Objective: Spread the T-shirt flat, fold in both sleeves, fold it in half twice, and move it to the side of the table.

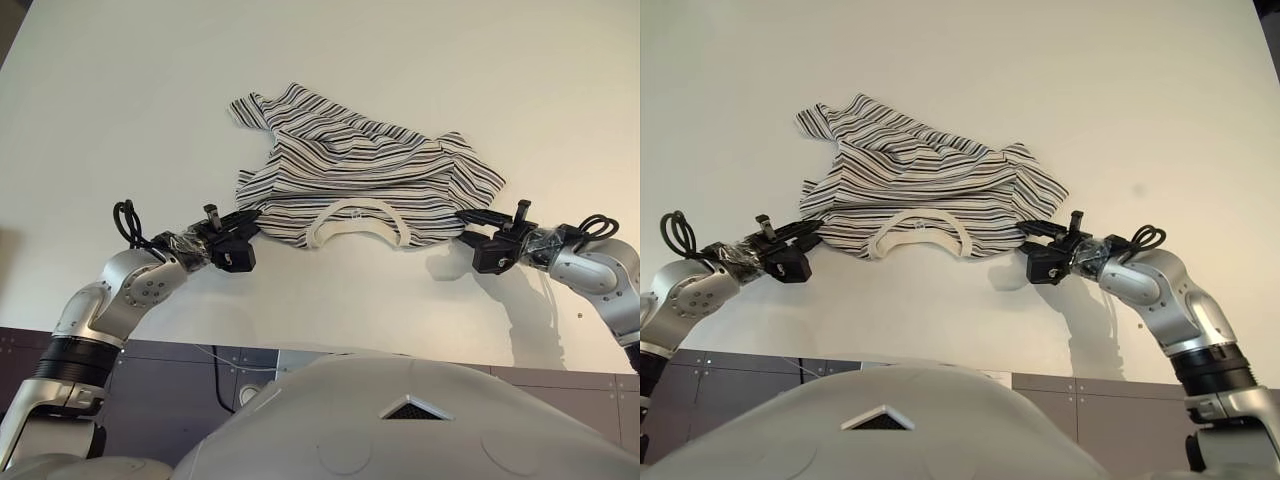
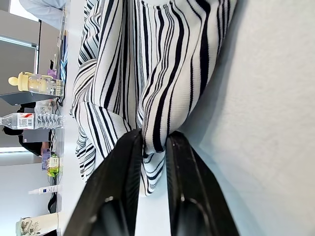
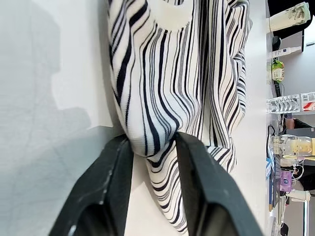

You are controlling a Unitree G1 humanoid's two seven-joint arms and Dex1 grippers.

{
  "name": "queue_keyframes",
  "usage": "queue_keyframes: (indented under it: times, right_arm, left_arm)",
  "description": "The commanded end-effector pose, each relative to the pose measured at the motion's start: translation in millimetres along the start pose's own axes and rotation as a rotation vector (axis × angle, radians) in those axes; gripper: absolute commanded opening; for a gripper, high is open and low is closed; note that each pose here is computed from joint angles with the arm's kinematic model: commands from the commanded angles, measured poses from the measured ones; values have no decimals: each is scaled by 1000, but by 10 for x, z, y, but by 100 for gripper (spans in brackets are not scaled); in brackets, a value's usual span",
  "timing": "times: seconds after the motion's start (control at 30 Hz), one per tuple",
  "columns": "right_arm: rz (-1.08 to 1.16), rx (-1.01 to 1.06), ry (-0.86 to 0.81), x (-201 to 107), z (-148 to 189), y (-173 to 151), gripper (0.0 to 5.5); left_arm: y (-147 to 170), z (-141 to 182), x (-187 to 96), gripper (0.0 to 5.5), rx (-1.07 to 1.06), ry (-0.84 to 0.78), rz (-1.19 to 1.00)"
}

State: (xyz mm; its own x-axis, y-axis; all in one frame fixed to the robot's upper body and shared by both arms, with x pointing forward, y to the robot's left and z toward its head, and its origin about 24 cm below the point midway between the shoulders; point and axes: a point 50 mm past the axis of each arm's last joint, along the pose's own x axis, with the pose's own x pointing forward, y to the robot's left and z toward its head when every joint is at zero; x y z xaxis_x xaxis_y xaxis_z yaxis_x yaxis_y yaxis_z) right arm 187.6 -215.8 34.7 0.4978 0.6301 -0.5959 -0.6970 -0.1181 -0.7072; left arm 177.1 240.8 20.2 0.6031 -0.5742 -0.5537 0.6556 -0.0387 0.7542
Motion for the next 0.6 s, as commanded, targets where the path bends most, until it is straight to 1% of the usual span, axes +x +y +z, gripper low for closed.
queue_keyframes:
  times: [0.03,0.1,0.13,0.2,0.3,0.4,0.47,0.5,0.53,0.57,0.6]
  right_arm:
    - [54,-1,54,41,-75,128,83]
    - [50,1,55,70,-76,136,36]
    - [48,3,53,79,-71,140,17]
    - [38,12,44,81,-57,139,13]
    - [-34,73,-19,62,-7,2,13]
    - [-86,148,-59,99,35,-101,13]
    - [-127,262,-74,98,47,-155,13]
    - [-172,360,-88,89,49,-232,13]
    - [-253,492,-115,77,42,-385,13]
    - [-323,598,-146,65,35,-533,13]
    - [-428,707,-181,53,7,-744,13]
  left_arm:
    - [-465,-17,-7,33,-76,50,-200]
    - [-475,-16,-15,12,-83,50,-208]
    - [-475,-17,-24,10,-85,49,-211]
    - [-459,-10,-44,10,-114,52,-206]
    - [-349,74,-39,10,-215,24,-155]
    - [-306,128,-19,10,-254,6,-154]
    - [-257,125,-26,10,-292,6,-138]
    - [-171,121,-34,10,-344,3,-89]
    - [25,115,-38,10,-450,-9,29]
    - [229,108,-50,10,-566,-36,156]
    - [533,87,-83,10,-705,-93,336]
